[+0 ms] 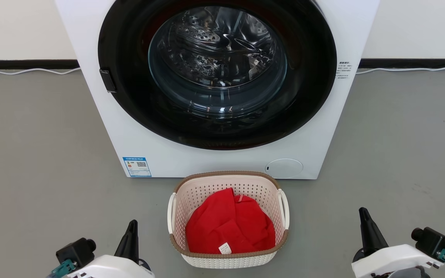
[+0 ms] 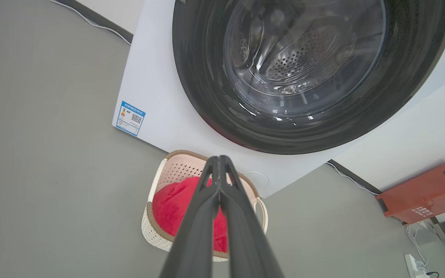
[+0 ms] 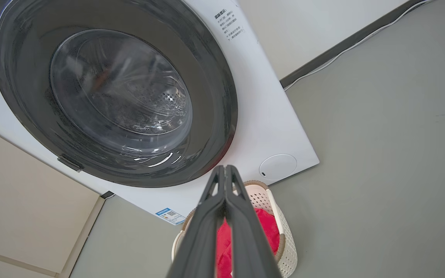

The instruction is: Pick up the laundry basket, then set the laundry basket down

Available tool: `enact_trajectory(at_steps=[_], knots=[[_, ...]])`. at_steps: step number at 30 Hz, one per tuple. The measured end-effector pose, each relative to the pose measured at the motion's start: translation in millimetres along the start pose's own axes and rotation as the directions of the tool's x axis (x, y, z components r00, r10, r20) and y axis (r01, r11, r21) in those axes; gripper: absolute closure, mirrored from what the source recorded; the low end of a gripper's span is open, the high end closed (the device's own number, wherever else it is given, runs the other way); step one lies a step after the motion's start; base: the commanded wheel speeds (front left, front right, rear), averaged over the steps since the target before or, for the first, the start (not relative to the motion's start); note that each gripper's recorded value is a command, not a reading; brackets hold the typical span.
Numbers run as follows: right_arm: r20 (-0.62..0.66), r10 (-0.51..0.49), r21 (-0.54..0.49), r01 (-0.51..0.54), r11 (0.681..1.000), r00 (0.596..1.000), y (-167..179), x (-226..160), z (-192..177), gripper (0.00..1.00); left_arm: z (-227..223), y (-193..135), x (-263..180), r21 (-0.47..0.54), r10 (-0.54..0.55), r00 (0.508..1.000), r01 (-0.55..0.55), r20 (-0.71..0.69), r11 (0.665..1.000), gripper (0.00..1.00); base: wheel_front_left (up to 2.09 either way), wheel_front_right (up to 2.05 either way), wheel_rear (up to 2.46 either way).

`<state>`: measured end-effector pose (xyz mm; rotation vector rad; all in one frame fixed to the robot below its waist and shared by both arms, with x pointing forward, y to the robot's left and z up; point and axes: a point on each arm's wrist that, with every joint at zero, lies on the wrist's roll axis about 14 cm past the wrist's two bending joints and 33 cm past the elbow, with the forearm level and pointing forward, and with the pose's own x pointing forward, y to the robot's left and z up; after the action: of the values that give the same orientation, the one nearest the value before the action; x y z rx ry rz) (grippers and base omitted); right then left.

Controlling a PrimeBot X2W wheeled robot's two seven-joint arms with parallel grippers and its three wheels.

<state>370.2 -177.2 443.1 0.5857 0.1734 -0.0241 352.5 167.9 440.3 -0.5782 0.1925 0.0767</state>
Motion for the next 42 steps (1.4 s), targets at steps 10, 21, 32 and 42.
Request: enact_trajectory(at_steps=[10, 21, 32, 42], knots=[[0.006, -0.018, 0.11, 0.017, 0.994, 1.0, -3.1, 0.3, 4.7, 1.0, 2.5, 3.1, 1.4, -0.115, 0.012, 1.0, -0.013, -0.007, 0.993, 1.0, 0.0, 0.0, 0.0], [0.016, -0.03, 0.231, 0.026, 0.973, 0.999, -5.0, 0.5, 9.8, 1.0, 4.4, 5.1, 2.8, -0.237, 0.017, 1.0, -0.021, -0.019, 0.971, 1.0, 0.0, 0.0, 0.0], [0.023, -0.035, 0.348, 0.025, 0.937, 0.999, -6.0, 0.7, 15.7, 1.0, 8.6, 4.7, 4.7, -0.355, 0.007, 1.0, -0.013, -0.019, 0.935, 1.0, 0.0, 0.0, 0.0], [0.033, -0.041, 0.451, 0.021, 0.892, 0.999, -7.2, 0.5, 20.2, 1.0, 10.7, 5.3, 5.8, -0.454, 0.0, 1.0, -0.012, -0.025, 0.891, 1.0, 0.0, 0.0, 0.0]])
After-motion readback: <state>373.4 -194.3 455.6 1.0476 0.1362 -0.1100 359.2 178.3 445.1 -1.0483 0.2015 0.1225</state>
